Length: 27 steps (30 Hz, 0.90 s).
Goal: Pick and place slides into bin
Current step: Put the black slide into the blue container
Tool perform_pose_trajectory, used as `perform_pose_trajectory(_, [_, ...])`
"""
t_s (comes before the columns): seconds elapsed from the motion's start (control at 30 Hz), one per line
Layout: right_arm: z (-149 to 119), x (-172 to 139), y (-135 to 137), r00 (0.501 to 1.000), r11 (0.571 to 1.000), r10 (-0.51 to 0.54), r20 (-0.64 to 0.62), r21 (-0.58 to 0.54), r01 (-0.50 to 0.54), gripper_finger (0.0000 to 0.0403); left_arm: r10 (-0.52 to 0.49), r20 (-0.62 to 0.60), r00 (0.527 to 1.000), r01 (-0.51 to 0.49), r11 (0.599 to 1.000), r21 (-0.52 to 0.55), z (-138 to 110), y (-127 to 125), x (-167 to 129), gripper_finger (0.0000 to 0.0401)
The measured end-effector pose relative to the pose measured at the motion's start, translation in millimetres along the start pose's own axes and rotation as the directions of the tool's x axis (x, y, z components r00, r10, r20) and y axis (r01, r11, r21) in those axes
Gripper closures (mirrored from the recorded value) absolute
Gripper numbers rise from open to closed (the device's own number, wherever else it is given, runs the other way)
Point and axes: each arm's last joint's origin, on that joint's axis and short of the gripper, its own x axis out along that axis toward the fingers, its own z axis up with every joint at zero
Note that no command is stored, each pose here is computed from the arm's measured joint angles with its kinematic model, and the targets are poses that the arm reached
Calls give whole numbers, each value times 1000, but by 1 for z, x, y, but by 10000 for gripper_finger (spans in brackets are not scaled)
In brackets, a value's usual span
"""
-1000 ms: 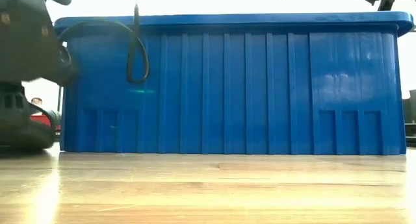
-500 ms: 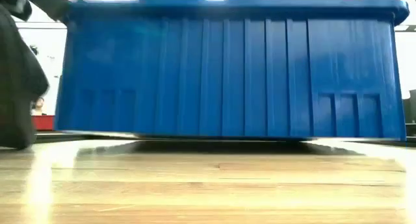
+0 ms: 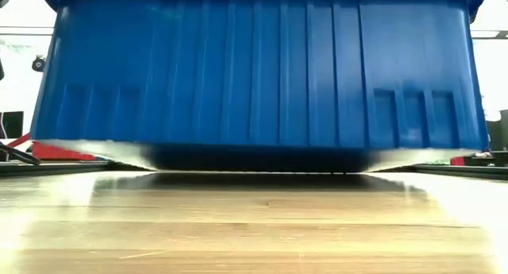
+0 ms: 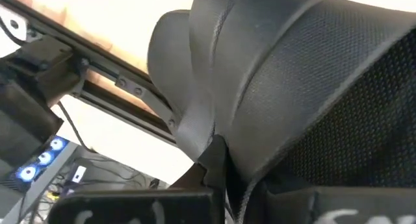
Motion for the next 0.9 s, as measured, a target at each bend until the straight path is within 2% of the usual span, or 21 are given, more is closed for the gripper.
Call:
perform_pose_trajectory(0.13, [0, 0, 0, 1000, 1000, 0, -1, 0, 0, 394, 20, -28, 999, -19, 999, 42, 5, -10, 7, 401])
perform_pose_trajectory(0.27, [0, 0, 0, 1000, 1000, 0, -1, -1, 0, 394, 59, -76, 995, -57, 998, 38, 12, -21, 19, 401])
perform_pose_trajectory(0.33, [-1, 0, 0, 1000, 1000, 1, -8, -5, -1, 394, 118, -117, 986, -116, 993, 20, 15, -25, 28, 401])
perform_pose_trajectory(0.43, [-3, 0, 0, 1000, 1000, 1, -24, -17, -1, 394, 132, -197, 972, -132, 991, 13, 21, -36, 40, 401])
perform_pose_trajectory(0.53, [-5, 0, 0, 999, 999, 2, -48, -33, -3, 394, 120, -266, 956, -102, 992, 79, 26, -49, 50, 401])
perform_pose_trajectory(0.63, [-7, 0, 0, 998, 999, 2, -62, -39, -4, 394, 115, -281, 953, -73, 985, 154, 30, -62, 54, 401])
perform_pose_trajectory(0.77, [-8, 0, 0, 998, 999, 1, -68, -39, -4, 394, 70, -310, 948, 4, 973, 231, 30, -72, 48, 401])
perform_pose_trajectory(0.9, [-8, 0, 0, 997, 999, 1, -75, -44, -5, 394, 11, -336, 942, 76, 967, 243, 27, -76, 36, 401])
